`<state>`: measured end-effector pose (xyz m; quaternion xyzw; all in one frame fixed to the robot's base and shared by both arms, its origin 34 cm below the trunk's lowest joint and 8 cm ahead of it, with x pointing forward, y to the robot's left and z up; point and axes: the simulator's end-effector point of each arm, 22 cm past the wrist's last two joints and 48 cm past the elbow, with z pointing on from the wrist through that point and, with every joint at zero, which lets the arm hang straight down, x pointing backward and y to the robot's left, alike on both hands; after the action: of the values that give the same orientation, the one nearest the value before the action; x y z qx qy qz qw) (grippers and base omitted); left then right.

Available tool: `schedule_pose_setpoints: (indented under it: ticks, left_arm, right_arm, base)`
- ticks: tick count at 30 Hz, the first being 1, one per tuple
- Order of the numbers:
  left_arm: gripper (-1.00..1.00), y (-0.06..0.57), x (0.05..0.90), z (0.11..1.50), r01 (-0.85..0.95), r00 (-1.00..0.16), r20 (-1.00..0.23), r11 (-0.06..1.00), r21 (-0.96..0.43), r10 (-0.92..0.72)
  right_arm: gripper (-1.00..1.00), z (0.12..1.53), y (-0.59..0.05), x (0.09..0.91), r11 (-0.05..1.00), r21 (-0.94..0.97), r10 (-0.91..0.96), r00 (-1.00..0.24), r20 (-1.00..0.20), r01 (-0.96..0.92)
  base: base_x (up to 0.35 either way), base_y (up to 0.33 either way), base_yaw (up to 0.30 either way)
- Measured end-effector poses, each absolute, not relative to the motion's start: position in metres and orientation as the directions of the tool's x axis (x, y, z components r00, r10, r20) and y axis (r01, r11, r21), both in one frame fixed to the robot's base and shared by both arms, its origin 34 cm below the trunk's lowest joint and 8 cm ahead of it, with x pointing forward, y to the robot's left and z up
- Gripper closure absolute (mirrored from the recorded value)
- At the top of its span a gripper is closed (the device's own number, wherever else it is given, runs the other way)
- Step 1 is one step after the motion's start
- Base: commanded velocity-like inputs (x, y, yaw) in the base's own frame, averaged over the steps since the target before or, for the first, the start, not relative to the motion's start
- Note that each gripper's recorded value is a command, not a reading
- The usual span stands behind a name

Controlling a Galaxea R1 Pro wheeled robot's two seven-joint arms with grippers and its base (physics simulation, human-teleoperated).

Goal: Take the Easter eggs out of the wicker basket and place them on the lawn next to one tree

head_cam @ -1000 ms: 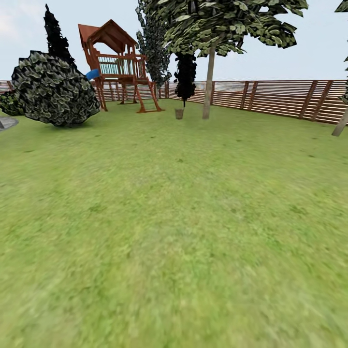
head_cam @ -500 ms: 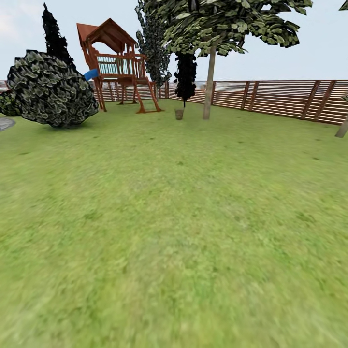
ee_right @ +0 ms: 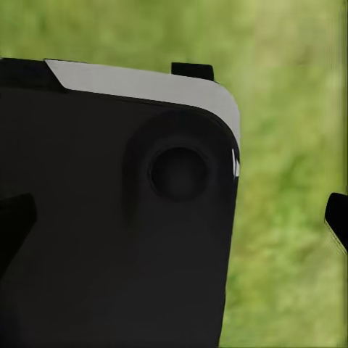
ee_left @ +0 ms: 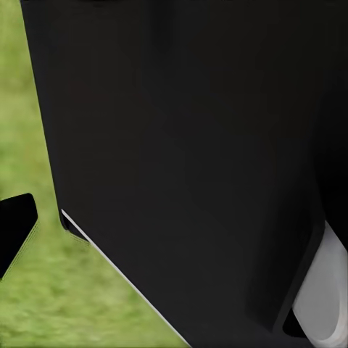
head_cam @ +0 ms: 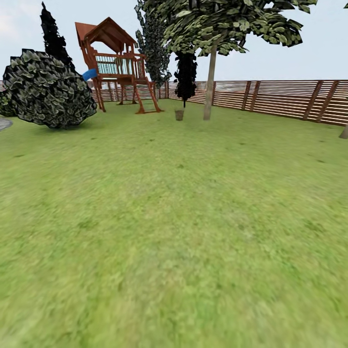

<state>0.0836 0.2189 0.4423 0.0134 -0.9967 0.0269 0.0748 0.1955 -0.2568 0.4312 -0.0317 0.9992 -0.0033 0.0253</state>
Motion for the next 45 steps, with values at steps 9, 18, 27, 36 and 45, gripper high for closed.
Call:
schedule_pose_setpoints:
  ticks: [9, 18, 27, 36, 45]
  left_arm:
    - [-1.0, 0.2189, 0.0834, 0.4423, -0.031, -0.988, 0.15, 0.998, -0.052, -0.023]
    - [-1.0, 0.2189, 0.0832, 0.4424, -0.031, -0.988, 0.15, 0.998, -0.052, -0.023]
    - [-1.0, 0.2179, 0.0833, 0.4424, -0.031, -0.988, 0.151, 0.998, -0.053, -0.023]
    - [-1.0, 0.2177, 0.0836, 0.4424, -0.031, -0.988, 0.15, 0.998, -0.053, -0.023]
    - [-1.0, 0.2187, 0.0835, 0.4423, -0.031, -0.988, 0.15, 0.998, -0.052, -0.023]
  right_arm:
    - [-1.0, 0.4312, -0.2564, 0.1955, 0.998, -0.008, -0.063, -0.997, -0.05, -0.063]
    - [-1.0, 0.4312, -0.2565, 0.1955, 0.998, -0.008, -0.062, -0.997, -0.05, -0.062]
    - [-1.0, 0.4312, -0.2534, 0.1955, 0.998, -0.004, -0.061, -0.997, -0.051, -0.061]
    - [-1.0, 0.4311, -0.2533, 0.1909, 0.998, -0.003, -0.059, -0.997, -0.041, -0.059]
    - [-1.0, 0.4312, -0.2562, 0.1901, 0.998, -0.007, -0.063, -0.997, -0.039, -0.063]
  base:
    - [0.34, 0.0, 0.0]
    - [0.34, 0.0, 0.0]
    - [0.34, 0.0, 0.0]
    - [0.34, 0.0, 0.0]
    - [0.34, 0.0, 0.0]
